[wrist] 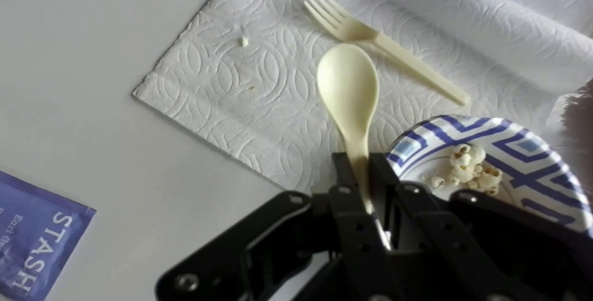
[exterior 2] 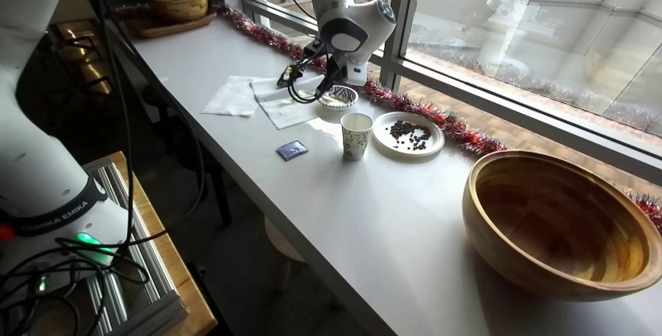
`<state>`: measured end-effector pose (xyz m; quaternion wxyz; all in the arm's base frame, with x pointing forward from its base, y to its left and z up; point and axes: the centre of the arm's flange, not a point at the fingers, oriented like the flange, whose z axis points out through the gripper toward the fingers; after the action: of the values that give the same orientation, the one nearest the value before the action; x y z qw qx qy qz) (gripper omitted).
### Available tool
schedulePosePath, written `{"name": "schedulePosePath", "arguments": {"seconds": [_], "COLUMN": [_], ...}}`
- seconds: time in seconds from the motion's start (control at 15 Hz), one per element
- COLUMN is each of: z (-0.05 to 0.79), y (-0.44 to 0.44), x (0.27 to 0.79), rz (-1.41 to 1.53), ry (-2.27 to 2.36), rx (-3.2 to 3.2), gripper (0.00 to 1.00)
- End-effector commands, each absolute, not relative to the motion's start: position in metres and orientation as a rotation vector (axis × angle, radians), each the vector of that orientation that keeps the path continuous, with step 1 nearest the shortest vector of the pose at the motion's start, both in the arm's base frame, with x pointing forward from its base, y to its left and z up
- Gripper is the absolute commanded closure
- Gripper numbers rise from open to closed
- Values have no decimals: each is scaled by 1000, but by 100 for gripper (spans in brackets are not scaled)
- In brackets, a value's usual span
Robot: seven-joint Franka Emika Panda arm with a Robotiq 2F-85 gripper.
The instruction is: Use the spoon to transfer some of the white contents to the cup
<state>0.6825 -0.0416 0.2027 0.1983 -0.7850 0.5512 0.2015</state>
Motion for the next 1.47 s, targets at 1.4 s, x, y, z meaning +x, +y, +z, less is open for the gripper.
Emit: {"name": "schedulePosePath", "arguments": {"seconds": [1.4], "z": [186], "y": [-13], "x": [733], "rz": [-184], "ry": [1793], "rx": [-2230], "gripper": [96]}}
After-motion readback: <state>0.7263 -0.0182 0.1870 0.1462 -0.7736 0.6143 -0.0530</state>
